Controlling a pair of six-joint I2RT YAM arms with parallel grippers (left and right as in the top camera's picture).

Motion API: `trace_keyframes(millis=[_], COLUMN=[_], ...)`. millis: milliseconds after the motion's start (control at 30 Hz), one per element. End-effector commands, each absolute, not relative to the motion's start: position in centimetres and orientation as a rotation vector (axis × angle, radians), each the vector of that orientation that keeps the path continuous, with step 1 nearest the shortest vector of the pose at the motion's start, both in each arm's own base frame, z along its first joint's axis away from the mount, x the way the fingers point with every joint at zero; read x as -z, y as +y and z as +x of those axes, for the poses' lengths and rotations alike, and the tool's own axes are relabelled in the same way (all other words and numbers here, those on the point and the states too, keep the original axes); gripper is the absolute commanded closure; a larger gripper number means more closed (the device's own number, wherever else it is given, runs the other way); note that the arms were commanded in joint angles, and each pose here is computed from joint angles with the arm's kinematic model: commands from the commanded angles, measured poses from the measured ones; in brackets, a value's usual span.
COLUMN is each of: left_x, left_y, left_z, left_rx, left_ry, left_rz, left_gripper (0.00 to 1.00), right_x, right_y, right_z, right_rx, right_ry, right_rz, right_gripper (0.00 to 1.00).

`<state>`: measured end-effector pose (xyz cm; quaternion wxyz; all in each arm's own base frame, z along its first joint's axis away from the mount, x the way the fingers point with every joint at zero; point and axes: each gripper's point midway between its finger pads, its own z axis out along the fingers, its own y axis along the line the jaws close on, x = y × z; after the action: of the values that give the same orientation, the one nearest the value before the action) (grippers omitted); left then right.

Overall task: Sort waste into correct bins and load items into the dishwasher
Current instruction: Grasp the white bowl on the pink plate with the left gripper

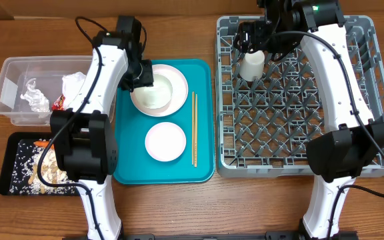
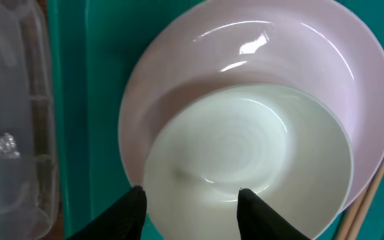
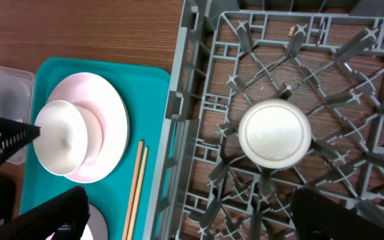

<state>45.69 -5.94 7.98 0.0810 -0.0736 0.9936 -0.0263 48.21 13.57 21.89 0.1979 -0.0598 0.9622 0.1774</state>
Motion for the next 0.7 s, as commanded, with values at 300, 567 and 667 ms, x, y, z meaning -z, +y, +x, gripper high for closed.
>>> trace_keyframes(millis=[300,567,667], left_x=[-7.2,-5.7,-4.6], left_y=[-3.6,-4.5,-4.4], left_z=[45.1,44.7,44.1], left_rx=[-0.082,-0.017,-0.022], left_ry=[2.994,3.021,3.038], left_rz=[-0.270,-0.276,-0.282], left_gripper=[0.53,0.55,0.55], right_x=[-22.6,-22.4,-22.4], right_y=[13.0,12.8,12.7], right_z=[48.5,48.2,48.2], right_rx=[-0.443,-0.428,-0.419], right_ry=[2.671,2.687,2.688], right_rz=[-0.165,-0.160,-0.157], right_gripper=[0.00,0.00,0.00])
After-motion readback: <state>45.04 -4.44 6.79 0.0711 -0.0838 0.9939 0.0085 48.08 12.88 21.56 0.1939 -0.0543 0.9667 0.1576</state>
